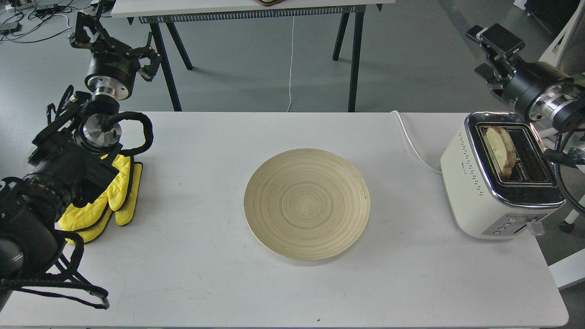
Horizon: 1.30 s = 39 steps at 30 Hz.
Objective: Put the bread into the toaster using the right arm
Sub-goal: 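Release the bread and raise the right gripper away from the toaster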
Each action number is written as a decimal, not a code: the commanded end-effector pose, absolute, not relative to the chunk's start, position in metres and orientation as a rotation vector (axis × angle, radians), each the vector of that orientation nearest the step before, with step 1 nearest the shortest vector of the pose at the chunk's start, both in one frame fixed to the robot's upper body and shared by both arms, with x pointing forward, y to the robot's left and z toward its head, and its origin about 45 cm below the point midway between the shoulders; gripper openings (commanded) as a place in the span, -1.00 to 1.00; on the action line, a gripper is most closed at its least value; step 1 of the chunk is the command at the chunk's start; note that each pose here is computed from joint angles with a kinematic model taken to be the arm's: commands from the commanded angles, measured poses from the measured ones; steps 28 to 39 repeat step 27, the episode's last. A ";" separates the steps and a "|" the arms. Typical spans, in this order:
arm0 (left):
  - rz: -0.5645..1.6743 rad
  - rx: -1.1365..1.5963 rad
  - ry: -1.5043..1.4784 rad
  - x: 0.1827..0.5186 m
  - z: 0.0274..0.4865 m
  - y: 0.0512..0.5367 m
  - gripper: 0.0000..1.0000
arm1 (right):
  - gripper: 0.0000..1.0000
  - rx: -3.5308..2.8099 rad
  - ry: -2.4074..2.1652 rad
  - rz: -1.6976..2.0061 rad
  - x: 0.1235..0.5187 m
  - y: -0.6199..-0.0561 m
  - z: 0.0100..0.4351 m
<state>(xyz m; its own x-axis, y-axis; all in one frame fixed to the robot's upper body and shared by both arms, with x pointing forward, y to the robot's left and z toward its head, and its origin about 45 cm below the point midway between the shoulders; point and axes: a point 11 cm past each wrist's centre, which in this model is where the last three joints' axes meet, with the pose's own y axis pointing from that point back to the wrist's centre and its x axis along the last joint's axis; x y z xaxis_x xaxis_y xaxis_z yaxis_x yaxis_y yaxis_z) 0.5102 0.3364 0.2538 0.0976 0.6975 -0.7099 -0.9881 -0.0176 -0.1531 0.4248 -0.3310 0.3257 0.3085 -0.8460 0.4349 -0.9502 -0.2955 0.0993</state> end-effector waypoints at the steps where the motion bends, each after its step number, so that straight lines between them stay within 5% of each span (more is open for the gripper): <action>1: 1.432 -0.740 0.502 0.510 0.254 0.337 1.00 | 0.99 2.401 -1.761 0.178 0.442 -0.305 0.316; 15: 1.433 -0.740 0.501 0.510 0.254 0.337 1.00 | 0.99 2.665 -2.252 -0.836 0.495 -0.302 0.284; 39: 1.433 -0.740 0.501 0.510 0.254 0.337 1.00 | 0.99 2.824 -2.268 -0.958 0.486 -0.331 0.277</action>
